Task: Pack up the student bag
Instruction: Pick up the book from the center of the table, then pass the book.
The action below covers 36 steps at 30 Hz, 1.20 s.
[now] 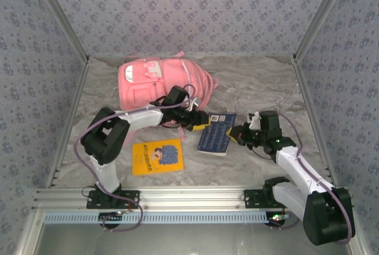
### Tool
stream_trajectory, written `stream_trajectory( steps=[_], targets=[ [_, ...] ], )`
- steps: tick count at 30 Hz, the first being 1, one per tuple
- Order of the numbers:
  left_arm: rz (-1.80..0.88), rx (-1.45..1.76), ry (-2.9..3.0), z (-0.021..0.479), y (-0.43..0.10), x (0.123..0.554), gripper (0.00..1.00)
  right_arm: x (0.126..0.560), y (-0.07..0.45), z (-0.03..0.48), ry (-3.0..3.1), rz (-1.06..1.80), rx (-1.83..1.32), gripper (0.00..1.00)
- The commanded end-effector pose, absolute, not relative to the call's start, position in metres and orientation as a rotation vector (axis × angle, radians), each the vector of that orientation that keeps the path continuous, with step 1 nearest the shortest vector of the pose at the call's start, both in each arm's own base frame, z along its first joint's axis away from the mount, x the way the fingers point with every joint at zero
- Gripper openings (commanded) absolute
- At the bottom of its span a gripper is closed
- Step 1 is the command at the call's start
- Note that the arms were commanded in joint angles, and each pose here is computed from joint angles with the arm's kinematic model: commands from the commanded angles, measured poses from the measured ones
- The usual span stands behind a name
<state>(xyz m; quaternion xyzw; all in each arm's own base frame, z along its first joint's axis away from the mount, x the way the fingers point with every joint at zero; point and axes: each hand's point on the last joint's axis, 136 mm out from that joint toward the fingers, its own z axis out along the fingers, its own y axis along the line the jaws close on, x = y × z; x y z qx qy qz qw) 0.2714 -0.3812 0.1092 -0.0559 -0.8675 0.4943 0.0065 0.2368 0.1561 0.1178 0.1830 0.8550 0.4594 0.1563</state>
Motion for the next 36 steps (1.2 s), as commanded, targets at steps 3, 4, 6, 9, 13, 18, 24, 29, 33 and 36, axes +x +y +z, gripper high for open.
stream_trajectory(
  steps=[3,4,6,9,13,18,24,29,33,36],
  targets=[
    [1.685,-0.176,-2.588,0.122,-0.395,0.272,0.46,0.242,0.162,0.145,2.341,1.449,0.473,0.01],
    [1.67,-0.184,-2.595,0.121,-0.394,0.272,0.46,0.242,0.162,0.146,2.336,1.451,0.474,0.01],
    [1.63,-0.202,-2.623,0.117,-0.391,0.271,0.46,0.243,0.16,0.148,2.327,1.456,0.477,0.01],
    [1.594,-0.225,-2.645,0.115,-0.388,0.269,0.46,0.244,0.159,0.149,2.322,1.46,0.48,0.01],
    [1.529,-0.247,-2.714,0.113,-0.378,0.272,0.46,0.244,0.158,0.151,2.321,1.459,0.476,0.01],
    [1.517,-0.269,-2.721,0.117,-0.374,0.273,0.46,0.244,0.158,0.154,2.318,1.462,0.474,0.01],
    [1.51,-0.296,-2.711,0.115,-0.375,0.272,0.46,0.246,0.158,0.158,2.307,1.468,0.467,0.01],
    [1.724,-0.248,-2.556,0.135,-0.392,0.272,0.44,0.25,0.159,0.161,2.28,1.486,0.469,0.02],
    [1.838,-0.177,-2.465,0.143,-0.401,0.277,0.41,0.253,0.159,0.16,2.273,1.487,0.48,0.04],
    [1.901,-0.16,-2.42,0.152,-0.404,0.279,0.34,0.254,0.158,0.157,2.284,1.477,0.489,0.06]
  ],
)
